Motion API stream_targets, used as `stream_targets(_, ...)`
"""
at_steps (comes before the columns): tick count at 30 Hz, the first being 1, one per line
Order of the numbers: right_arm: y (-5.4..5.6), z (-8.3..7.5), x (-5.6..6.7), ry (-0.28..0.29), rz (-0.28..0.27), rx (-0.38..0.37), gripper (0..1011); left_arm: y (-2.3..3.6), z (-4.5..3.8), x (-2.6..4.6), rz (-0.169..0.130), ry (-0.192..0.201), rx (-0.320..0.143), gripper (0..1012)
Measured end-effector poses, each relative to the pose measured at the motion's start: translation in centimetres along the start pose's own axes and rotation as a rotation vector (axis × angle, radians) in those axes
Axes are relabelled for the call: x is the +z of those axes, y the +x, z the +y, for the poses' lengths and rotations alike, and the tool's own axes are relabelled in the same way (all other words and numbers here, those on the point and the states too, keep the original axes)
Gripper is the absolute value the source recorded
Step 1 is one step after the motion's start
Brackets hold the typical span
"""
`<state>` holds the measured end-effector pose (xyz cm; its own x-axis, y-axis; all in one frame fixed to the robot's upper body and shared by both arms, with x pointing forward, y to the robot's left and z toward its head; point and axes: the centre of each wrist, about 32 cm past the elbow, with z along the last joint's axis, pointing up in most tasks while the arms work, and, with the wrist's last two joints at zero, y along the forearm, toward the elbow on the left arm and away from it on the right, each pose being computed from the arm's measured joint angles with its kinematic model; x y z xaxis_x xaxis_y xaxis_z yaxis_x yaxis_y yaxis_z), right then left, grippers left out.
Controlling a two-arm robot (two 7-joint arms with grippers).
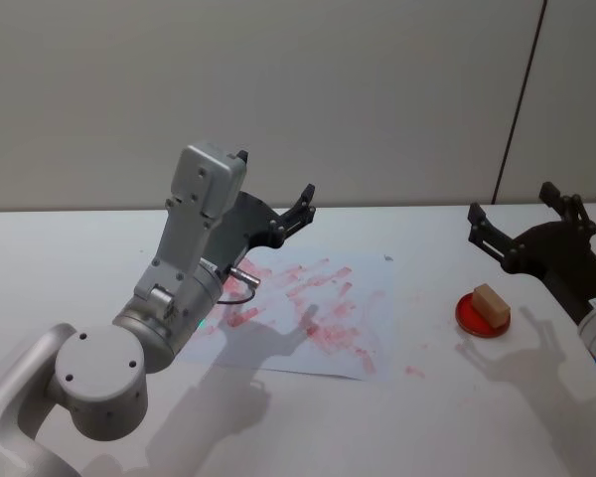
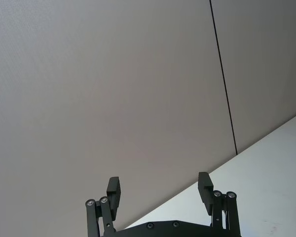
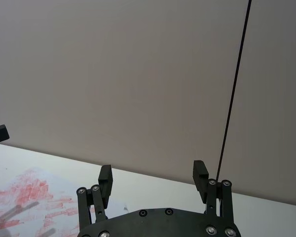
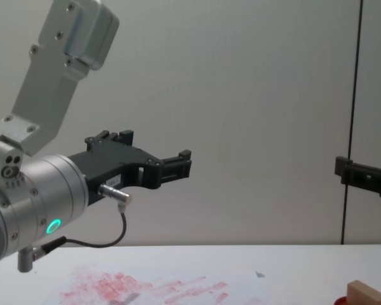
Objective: Use the one hand to pick up the stamp and affix it onto the A4 paper.
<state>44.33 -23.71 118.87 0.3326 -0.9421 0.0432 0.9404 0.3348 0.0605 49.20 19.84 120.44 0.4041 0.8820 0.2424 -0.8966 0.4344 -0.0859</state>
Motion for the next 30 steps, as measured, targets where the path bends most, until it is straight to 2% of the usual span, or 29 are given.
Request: stream_targets(30,0.0,0.0,0.0,0.0,0.0,0.0,1001,0.0,0.0,0.0,0.0,0.0,0.0,1001)
